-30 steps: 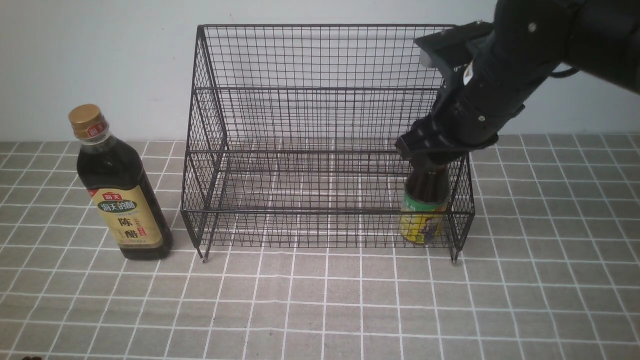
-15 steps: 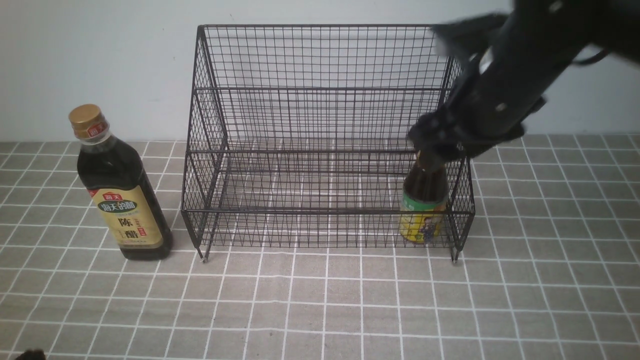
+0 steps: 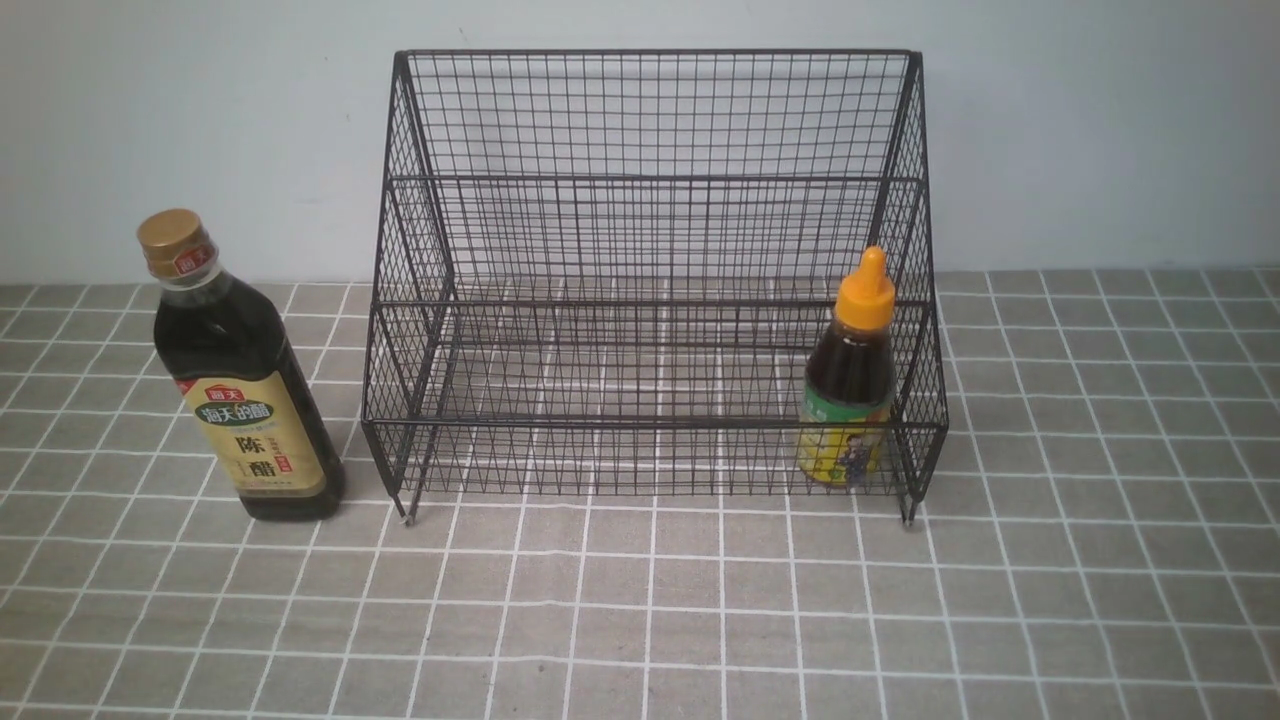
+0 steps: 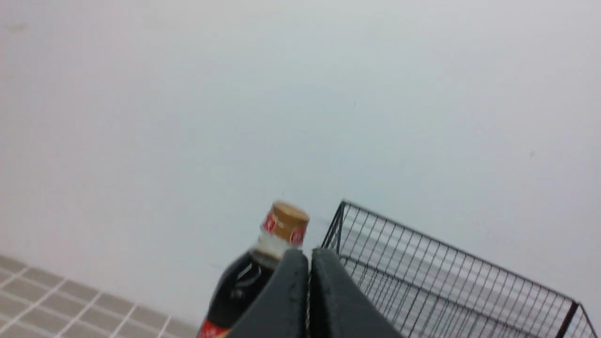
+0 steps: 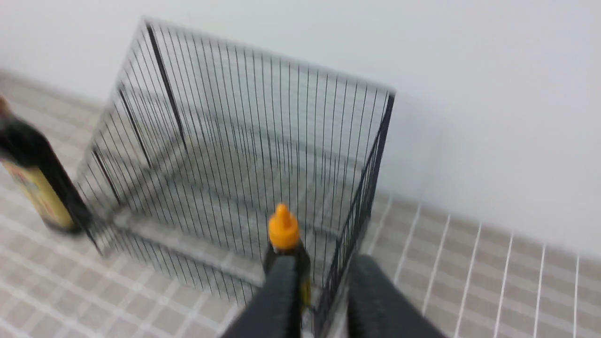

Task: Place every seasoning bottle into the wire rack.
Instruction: Use the left arm to grab the condiment bottle closest to it

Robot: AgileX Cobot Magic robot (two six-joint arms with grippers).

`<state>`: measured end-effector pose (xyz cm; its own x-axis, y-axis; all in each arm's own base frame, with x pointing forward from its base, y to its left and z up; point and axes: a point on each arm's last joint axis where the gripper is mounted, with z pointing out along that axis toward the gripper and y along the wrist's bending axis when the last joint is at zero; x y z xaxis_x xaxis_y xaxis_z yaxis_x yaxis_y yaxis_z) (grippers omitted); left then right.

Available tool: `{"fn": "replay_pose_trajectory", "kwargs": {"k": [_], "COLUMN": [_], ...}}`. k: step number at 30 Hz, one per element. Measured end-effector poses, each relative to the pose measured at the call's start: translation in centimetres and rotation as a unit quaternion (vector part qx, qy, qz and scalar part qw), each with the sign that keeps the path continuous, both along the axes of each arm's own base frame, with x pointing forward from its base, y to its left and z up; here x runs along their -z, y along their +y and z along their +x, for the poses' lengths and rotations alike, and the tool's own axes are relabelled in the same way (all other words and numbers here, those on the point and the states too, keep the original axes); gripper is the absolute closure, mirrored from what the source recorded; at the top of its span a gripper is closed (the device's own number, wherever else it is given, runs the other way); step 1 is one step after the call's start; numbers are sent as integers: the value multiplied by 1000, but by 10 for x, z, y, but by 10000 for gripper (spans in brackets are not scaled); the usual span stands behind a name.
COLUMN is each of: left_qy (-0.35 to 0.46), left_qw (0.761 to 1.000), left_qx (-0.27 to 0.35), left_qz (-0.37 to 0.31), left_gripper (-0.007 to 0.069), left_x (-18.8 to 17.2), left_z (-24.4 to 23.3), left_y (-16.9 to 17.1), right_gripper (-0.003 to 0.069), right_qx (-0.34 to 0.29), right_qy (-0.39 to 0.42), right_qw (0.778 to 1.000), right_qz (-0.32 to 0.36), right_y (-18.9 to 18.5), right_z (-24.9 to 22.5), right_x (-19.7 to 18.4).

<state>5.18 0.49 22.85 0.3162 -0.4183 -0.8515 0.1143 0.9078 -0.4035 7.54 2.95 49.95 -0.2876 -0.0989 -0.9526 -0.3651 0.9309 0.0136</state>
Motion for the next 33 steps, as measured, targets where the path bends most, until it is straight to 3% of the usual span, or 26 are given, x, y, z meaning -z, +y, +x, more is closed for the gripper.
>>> {"fn": "replay_pose_trajectory", "kwargs": {"k": [1, 4, 6, 10, 13, 16, 17, 20, 21, 22, 23, 24, 27, 33], "left_qy": [3, 24, 67, 104, 142, 190, 192, 198, 201, 193, 190, 178, 181, 197], "left_qw": [1000, 999, 996, 990, 981, 969, 969, 966, 964, 965, 966, 968, 968, 966], "left_qx": [-1, -1, 3, 7, 12, 21, 21, 24, 25, 25, 25, 24, 24, 18], "left_qz": [7, 26, 58, 95, 128, 156, 157, 166, 170, 174, 175, 176, 173, 167], "left_gripper": [632, 632, 632, 617, 567, 437, 428, 277, 257, 176, 167, 107, 40, 22], "left_x": [0, 2, 3, -8, -20, -31, -32, -38, -38, -40, -41, -44, -41, -29], "left_z": [1, 5, 14, 26, 45, 76, 78, 103, 107, 121, 124, 135, 158, 199], "left_y": [0, -2, -4, -7, -9, -12, -13, -15, -15, -16, -17, -18, -19, -20], "right_gripper": [627, 658, 669, 670, 671, 671, 671, 671, 671, 671, 671, 671, 671, 671], "right_qx": [-1, -6, -13, -17, -20, -21, -21, -23, -23, -23, -24, -24, -26, -27], "right_qy": [-37, -114, -212, -268, -270, -264, -264, -270, -271, -270, -269, -268, -260, -256], "right_qw": [999, 992, 973, 953, 951, 953, 953, 950, 950, 950, 950, 950, 951, 952], "right_qz": [17, 49, 94, 138, 149, 148, 148, 155, 156, 158, 158, 159, 165, 168], "right_y": [-8, -21, -33, -38, -35, -32, -32, -32, -32, -32, -32, -32, -31, -31], "right_z": [-18, -46, -73, -88, -82, -76, -76, -77, -77, -77, -77, -77, -76, -76], "right_x": [8, 34, 79, 126, 147, 156, 156, 155, 155, 155, 155, 155, 156, 156]}}
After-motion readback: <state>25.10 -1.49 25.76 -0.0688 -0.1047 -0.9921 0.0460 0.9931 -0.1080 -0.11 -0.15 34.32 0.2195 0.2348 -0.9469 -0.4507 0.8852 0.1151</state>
